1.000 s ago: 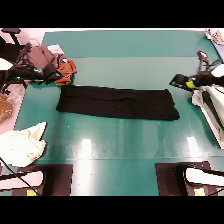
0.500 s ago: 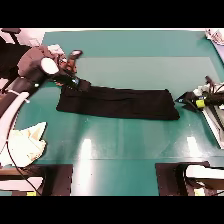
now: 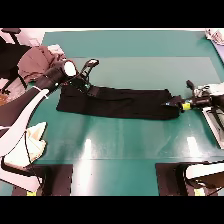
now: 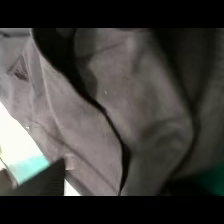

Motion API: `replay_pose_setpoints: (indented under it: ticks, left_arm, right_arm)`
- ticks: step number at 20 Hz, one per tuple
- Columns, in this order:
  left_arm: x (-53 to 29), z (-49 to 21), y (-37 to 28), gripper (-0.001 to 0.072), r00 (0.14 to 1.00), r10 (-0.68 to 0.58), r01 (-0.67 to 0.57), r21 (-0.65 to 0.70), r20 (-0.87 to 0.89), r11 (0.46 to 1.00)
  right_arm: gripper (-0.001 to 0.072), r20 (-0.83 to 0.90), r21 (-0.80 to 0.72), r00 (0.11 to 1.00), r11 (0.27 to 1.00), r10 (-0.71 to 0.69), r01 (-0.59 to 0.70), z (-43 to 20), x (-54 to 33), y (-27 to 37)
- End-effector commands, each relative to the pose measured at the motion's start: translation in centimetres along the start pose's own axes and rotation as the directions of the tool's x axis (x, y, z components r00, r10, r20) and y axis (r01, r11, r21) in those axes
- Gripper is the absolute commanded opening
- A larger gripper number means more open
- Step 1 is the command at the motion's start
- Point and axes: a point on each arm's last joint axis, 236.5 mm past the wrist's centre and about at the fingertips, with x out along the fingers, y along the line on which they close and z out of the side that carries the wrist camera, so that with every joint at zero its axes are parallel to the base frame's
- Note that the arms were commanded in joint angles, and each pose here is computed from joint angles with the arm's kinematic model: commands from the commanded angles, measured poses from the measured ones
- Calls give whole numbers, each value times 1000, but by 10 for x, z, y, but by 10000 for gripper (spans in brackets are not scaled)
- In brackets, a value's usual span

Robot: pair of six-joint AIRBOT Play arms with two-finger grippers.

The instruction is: Fold the shirts.

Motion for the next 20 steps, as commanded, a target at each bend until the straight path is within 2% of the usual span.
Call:
replay_pose_setpoints:
  ticks: [1,3,4,8,13,18,20]
  left_arm:
    - [24,-3,-8,25,999,-46,47,26,-30,999]
    - [37,-5,-10,25,998,-47,49,49,-40,998]
    - [43,-6,-12,25,998,-48,50,52,-43,997]
    - [62,-10,-21,25,995,-81,85,59,-59,995]
    - [74,-6,-23,25,995,-97,98,32,-36,995]
    - [75,3,-21,24,996,-91,91,20,-1,996]
    - [75,3,-21,25,996,-91,91,17,0,996]
  right_arm:
    - [323,-50,-50,999,999,2,-5,-5,26,16]
    - [79,-91,-46,996,999,21,-25,-11,30,30]
    - [17,-118,-53,992,997,42,-49,-13,27,43]
    - [16,-75,-73,997,997,30,-36,0,-2,104]
    - [16,36,-147,999,989,24,-18,-4,-25,212]
    - [15,113,-191,989,979,97,-74,-7,-17,313]
    - [15,95,-231,986,966,139,-114,-12,-8,348]
